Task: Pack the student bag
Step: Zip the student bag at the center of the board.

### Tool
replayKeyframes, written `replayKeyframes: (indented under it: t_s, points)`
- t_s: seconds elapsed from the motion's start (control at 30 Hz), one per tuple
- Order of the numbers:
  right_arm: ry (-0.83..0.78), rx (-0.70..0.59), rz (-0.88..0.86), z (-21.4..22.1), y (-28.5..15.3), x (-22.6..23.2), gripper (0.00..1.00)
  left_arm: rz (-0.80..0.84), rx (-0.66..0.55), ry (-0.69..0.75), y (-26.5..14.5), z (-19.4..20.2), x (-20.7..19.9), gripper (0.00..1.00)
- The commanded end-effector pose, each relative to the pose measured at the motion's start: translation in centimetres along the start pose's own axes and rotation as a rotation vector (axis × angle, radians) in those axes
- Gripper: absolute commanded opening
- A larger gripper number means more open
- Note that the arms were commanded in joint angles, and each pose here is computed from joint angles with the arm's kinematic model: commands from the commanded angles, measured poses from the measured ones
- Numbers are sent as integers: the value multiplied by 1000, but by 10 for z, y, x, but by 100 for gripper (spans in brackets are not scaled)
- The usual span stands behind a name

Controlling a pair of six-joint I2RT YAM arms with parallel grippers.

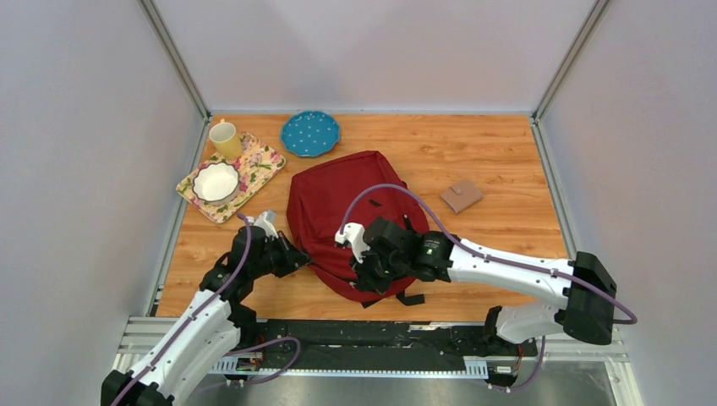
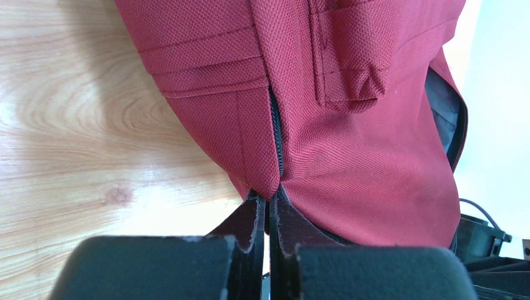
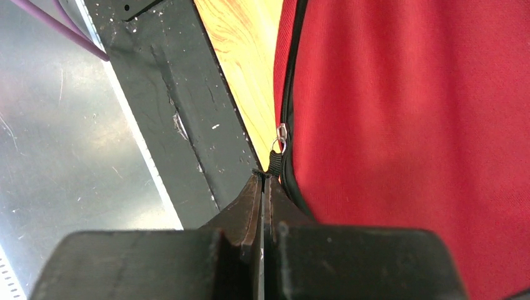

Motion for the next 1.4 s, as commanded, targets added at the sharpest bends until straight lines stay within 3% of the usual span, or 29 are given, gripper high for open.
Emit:
replayKeyframes:
  t_s: [0.0,0.17,0.23,0.37,0.43,0.47,0.53,0.57,0.6,1.17,1.37]
  points:
    - [-11,5,13,9,-18,3,0,-26,-59,92,-12,-22,-8,0]
    - [3,-20,-9,6,-19,7,0,-36,-37,69,-13,-22,-7,0]
    - [4,-61,-18,-3,-19,9,0,-12,-18,56,-11,-18,-9,5]
    - [20,-129,-32,-17,-17,12,0,23,6,25,-9,-12,-12,27]
    - [27,-161,-33,-22,-16,12,0,3,-2,24,-14,-12,-10,34]
    - [25,-173,-37,-24,-17,13,0,-9,-13,23,-16,-13,-8,47]
    - [21,-186,-29,-27,-17,12,0,-31,-40,3,-23,-13,-3,56]
    - [17,-187,-23,-28,-17,11,0,-31,-55,-16,-24,-13,-2,68]
    - [13,-186,-18,-29,-17,9,0,-30,-68,-26,-27,-12,1,72]
    - [-6,-139,-5,-31,-6,3,0,23,-94,-182,-42,-2,-4,75]
    - [-11,-133,-28,-38,-1,5,0,43,-105,-167,-44,-2,-8,75]
Point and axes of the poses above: each gripper's point midway between its finger pads, its own y axis out along the fingers, its own x axis along the line the jaws close on, z = x × y, the point moved 1 cm from there along -y, back along the fingers, and after that the axes turned 11 degrees about -y, right-handed, at the moved point
